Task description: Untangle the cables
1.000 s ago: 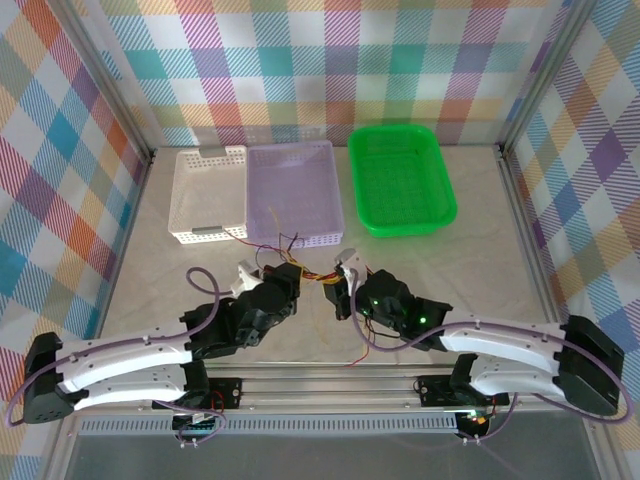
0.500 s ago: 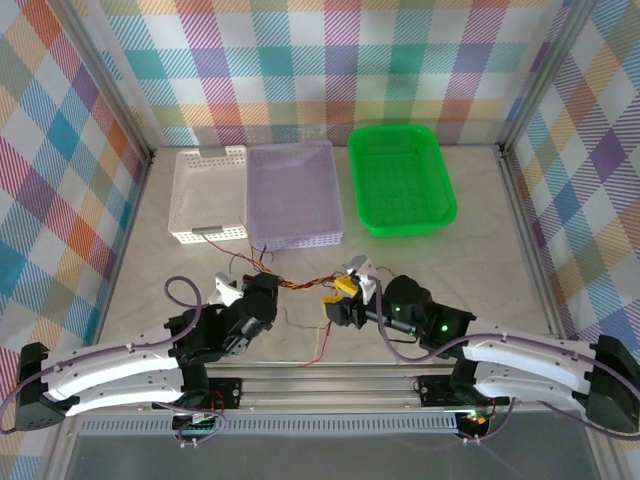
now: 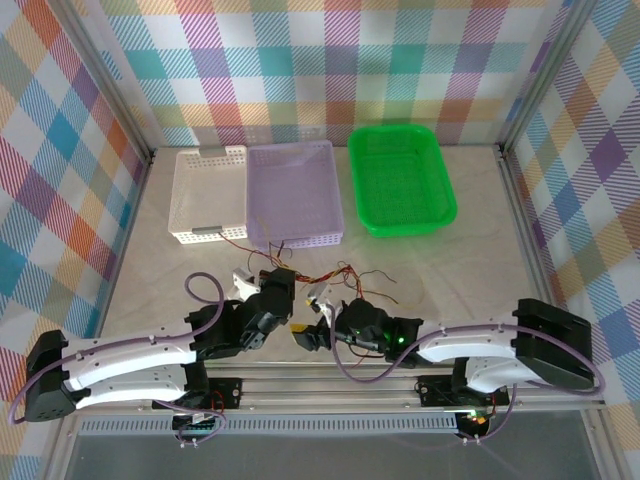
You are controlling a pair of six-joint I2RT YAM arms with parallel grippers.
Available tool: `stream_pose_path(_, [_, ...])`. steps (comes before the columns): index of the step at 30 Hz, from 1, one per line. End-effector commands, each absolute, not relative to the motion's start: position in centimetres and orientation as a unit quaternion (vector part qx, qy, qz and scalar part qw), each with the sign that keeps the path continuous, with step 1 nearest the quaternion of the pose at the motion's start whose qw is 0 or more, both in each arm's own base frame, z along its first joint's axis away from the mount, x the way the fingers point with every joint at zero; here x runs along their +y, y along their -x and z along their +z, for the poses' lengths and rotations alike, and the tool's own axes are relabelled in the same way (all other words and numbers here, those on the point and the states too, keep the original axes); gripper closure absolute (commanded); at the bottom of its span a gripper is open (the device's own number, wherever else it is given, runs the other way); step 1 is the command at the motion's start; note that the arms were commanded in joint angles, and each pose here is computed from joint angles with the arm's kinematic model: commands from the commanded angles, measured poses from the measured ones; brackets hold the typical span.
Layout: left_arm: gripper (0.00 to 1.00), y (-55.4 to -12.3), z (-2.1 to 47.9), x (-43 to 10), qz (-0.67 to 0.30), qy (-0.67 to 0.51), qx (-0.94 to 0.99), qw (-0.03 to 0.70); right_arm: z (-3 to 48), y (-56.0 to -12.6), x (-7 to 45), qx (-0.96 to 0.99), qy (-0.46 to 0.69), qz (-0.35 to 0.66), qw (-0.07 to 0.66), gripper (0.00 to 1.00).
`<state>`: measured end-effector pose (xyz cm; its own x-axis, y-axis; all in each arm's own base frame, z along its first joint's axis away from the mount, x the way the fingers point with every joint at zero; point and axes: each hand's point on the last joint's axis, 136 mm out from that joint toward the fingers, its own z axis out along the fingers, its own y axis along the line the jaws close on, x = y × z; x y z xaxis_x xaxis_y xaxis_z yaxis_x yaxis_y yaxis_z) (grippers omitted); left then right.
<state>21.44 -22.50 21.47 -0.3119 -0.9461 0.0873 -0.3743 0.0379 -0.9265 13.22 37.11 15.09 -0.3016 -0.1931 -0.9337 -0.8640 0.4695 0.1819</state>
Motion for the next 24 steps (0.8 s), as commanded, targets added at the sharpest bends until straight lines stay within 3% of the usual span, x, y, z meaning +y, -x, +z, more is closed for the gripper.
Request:
stream_pose_path(1, [1.0,-21.8,25.0,-23.8,-0.522,0.5,0.628,0.289,19.2,-14.3,39.1,0.681,0.325,0.391,0.526,0.27])
stream_pose_path(10, [1.0,-21.8,25.4,-24.6,-0.53,0.493,0.629,0.284,18.9,-15.6,40.6,0.662,0.258,0.416,0.568,0.26])
stream_pose_path(24, [1.0,-21.4,26.1,-25.1,-0.541,0.484,0.627,0.283,17.4,-19.8,41.1,0.689,0.151,0.364,0.608,0.29])
